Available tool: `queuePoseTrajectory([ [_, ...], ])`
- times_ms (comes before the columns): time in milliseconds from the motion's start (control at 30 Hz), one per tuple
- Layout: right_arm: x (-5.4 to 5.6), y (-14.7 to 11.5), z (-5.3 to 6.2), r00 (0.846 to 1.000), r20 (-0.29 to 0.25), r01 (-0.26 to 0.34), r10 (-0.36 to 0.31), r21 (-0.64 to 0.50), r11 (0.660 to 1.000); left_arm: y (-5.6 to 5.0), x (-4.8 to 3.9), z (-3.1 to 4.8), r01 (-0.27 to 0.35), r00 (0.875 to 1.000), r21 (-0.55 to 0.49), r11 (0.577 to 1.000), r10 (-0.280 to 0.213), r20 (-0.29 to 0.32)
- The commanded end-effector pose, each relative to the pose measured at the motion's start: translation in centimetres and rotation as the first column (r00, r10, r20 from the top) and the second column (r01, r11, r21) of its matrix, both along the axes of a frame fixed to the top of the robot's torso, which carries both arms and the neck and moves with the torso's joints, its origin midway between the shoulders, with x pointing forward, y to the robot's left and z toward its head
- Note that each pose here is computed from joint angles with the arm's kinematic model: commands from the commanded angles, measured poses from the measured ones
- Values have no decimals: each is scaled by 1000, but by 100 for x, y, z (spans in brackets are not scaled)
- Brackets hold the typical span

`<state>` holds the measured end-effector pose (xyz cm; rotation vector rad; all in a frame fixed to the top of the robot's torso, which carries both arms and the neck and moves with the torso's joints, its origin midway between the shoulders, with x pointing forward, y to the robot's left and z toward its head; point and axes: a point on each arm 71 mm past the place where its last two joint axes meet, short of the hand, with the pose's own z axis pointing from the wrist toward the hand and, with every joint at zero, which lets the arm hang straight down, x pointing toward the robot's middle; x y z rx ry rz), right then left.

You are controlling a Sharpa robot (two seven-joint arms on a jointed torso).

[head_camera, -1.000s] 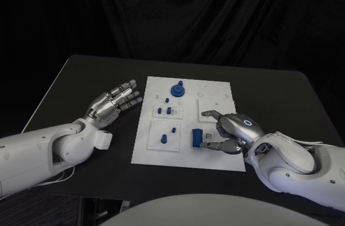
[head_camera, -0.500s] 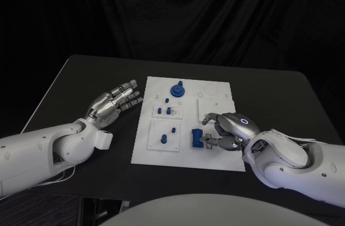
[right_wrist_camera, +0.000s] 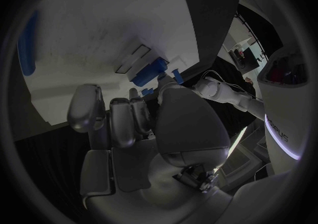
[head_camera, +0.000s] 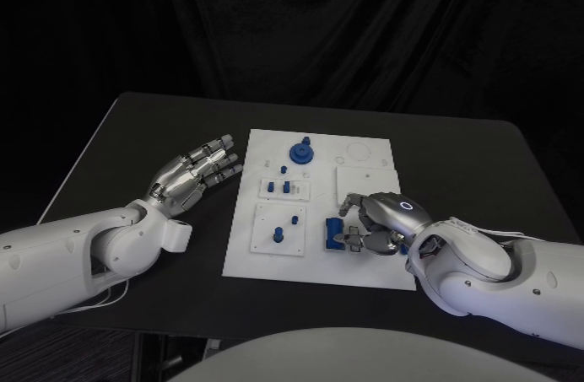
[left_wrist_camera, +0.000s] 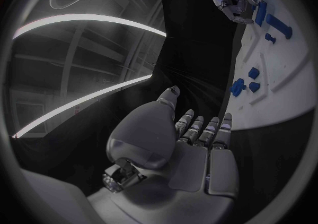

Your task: Assemble the parts on the task board

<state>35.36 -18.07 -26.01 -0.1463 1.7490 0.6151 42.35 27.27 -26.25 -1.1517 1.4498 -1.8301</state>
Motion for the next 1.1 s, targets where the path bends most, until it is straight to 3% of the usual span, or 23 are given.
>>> queuePoseTrajectory([
  [33, -5, 0, -27, 1000, -3, -4, 4, -41, 999, -20, -5, 5, 9, 1000, -19, 1000, -9, 7],
  [400, -17, -39, 24, 999, 46, 7, -7, -19, 1000, -16, -4, 2, 11, 1000, -18, 1000, -11, 4],
  [567, -50, -110, 110, 996, 81, 22, -26, 46, 999, -11, -5, 1, 9, 1000, -17, 1000, -9, 4],
  [800, -58, -268, 332, 989, 138, 45, -60, 105, 993, -11, -6, 1, 9, 1000, -17, 1000, -9, 5],
  [933, -54, -393, 385, 988, 118, 86, -96, 88, 992, -17, -5, 2, 7, 1000, -17, 1000, -7, 6],
  [1100, -58, -555, 367, 986, 65, 149, -151, 40, 988, -21, -6, 2, 7, 1000, -17, 1000, -7, 6],
])
